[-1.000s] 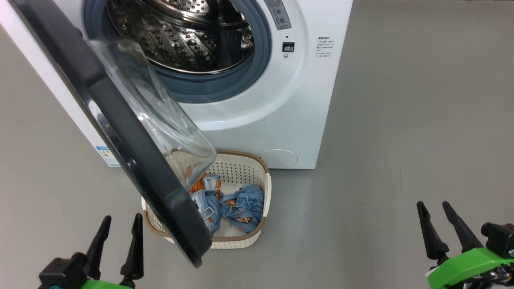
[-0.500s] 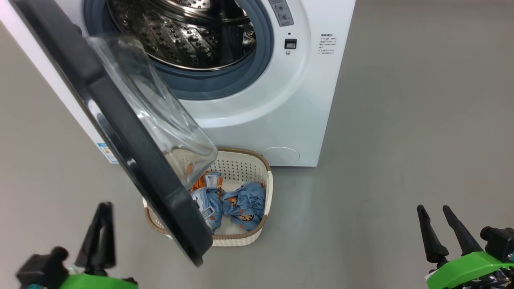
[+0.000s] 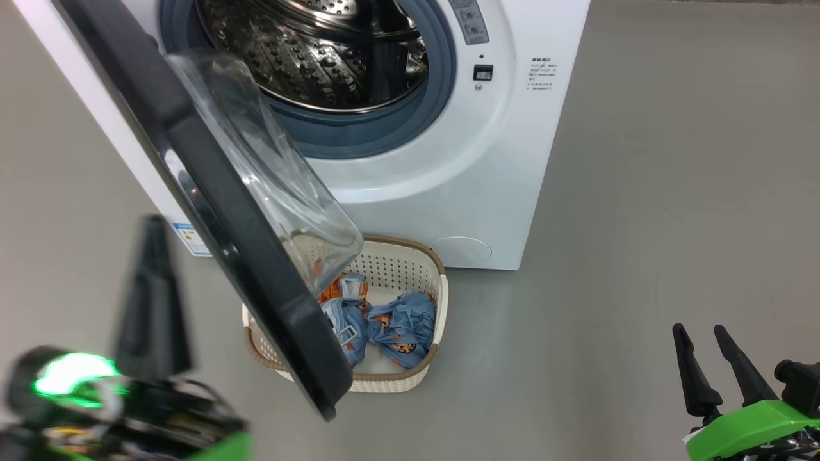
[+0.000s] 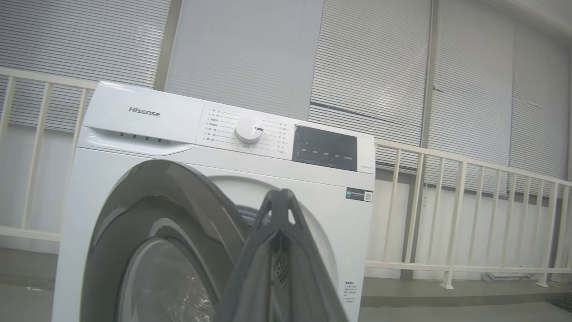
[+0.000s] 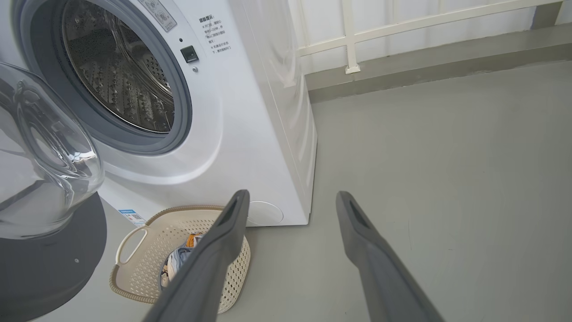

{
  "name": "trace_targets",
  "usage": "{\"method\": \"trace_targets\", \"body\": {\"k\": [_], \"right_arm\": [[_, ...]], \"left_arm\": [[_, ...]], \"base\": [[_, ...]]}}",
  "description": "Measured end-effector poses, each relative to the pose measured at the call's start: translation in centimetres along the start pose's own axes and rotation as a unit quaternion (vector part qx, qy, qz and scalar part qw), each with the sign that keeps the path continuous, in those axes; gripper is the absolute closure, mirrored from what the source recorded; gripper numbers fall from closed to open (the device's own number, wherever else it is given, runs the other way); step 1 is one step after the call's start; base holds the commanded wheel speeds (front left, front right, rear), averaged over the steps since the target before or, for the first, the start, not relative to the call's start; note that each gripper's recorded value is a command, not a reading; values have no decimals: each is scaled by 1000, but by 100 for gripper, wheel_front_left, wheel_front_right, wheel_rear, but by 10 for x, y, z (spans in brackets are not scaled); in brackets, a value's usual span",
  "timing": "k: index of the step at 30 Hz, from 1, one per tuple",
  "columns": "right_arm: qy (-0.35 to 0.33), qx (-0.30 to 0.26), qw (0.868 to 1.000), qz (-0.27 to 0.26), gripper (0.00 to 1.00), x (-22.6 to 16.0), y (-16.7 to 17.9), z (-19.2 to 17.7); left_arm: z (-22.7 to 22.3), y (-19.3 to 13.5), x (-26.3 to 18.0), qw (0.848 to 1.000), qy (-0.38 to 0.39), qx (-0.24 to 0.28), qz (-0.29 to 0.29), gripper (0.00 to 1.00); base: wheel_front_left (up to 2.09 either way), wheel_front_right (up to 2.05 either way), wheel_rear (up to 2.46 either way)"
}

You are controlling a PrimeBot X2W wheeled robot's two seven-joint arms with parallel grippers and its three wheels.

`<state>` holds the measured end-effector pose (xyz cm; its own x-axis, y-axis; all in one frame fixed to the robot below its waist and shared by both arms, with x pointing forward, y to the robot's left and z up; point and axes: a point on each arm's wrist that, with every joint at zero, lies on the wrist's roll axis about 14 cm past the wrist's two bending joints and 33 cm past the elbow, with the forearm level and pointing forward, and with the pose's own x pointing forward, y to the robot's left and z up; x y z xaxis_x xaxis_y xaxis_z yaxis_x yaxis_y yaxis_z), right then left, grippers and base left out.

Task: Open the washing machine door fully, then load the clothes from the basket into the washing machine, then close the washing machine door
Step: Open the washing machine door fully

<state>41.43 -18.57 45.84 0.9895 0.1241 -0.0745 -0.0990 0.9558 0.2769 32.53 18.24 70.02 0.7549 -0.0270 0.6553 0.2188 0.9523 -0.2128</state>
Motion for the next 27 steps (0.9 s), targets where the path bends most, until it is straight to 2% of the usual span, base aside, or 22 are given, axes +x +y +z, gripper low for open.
{"method": "trace_targets", "body": {"k": [6,10,11,13,20,27], "right_arm": [[-2,-2,1000,7,0,1,5,1],[-1,-2,1000,9,0,1,7,0],[-1,-2,1000,9,0,1,7,0],[-1,-1,1000,9,0,1,7,0],[1,-1,1000,11,0,-1,9,-1],[4,1,1000,11,0,2,9,-4]], "left_arm": [[-20,-69,-12,992,39,-86,-83,100],[-65,-97,-35,977,125,-140,-104,100],[-65,-97,-35,977,125,-140,-104,100],[-90,-105,-50,966,176,-156,-107,100],[-150,-90,-88,941,281,-182,-56,100],[-173,-69,-83,940,297,-166,-32,100]], "base": [[0,0,0],[0,0,0],[0,0,0],[0,0,0],[0,0,0],[0,0,0]]}}
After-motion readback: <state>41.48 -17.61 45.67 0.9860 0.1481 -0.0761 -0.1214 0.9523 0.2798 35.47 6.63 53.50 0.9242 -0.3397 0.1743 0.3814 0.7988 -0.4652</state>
